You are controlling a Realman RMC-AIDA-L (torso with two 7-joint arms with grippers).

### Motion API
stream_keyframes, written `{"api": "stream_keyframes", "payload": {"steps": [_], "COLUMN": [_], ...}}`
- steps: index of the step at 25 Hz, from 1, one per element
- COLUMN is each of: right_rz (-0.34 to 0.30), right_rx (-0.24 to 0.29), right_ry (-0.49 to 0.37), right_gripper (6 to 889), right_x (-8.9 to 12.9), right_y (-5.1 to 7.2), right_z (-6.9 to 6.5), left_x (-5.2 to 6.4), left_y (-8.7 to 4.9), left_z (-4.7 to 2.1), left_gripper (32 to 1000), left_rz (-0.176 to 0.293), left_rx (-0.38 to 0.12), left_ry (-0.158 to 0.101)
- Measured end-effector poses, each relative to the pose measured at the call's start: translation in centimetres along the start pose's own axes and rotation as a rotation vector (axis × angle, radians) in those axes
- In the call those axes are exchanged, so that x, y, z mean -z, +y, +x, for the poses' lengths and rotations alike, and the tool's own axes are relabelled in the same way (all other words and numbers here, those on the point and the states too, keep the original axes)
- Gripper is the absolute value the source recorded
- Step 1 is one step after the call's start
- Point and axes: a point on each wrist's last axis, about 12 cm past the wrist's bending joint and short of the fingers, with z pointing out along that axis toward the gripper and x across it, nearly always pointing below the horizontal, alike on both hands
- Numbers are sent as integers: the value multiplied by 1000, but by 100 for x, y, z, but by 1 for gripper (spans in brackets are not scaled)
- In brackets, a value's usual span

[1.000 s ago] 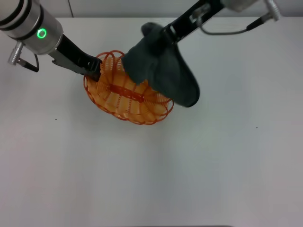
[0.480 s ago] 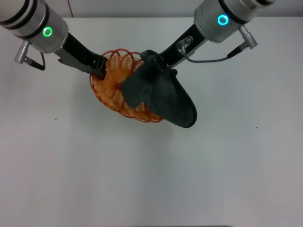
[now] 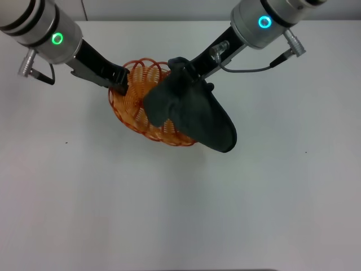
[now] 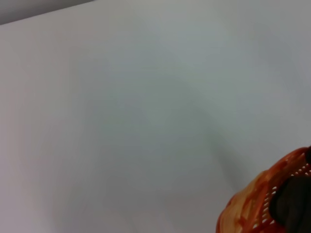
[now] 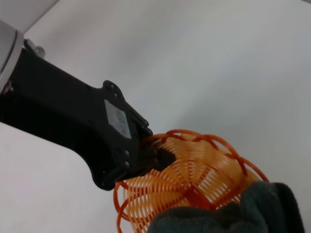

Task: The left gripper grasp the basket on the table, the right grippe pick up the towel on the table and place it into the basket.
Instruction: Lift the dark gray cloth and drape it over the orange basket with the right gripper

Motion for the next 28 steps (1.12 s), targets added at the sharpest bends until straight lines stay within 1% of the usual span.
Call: {"api": "stream_keyframes", "payload": {"steps": [3, 6, 11, 17, 23, 25, 28], "right_rz": [-4, -25, -31, -31, -33, -35, -36], "right_rx": [2, -5, -8, -4, -4, -4, 1], "right_ry": [-8, -18, -20, -21, -17, -14, -13], "right_gripper": [247, 276, 490, 609, 728, 847, 848], "right_x": [10, 12, 12, 22, 26, 29, 40], "right_y": [9, 25, 24, 30, 35, 40, 55], "right_z": [-13, -23, -22, -28, -26, -28, -39], "left_x": [-7, -10, -11, -36, -37, -38, -37], "left_y": [12, 17, 17, 31, 31, 32, 35], "left_z": [16, 22, 17, 33, 34, 34, 35], "left_gripper": [86, 86, 86, 86, 86, 86, 86], "left_rz": [0, 1, 0, 1, 1, 1, 1], "left_rx": [3, 6, 4, 10, 8, 7, 5], "left_ry": [3, 4, 1, 7, 7, 8, 7]}}
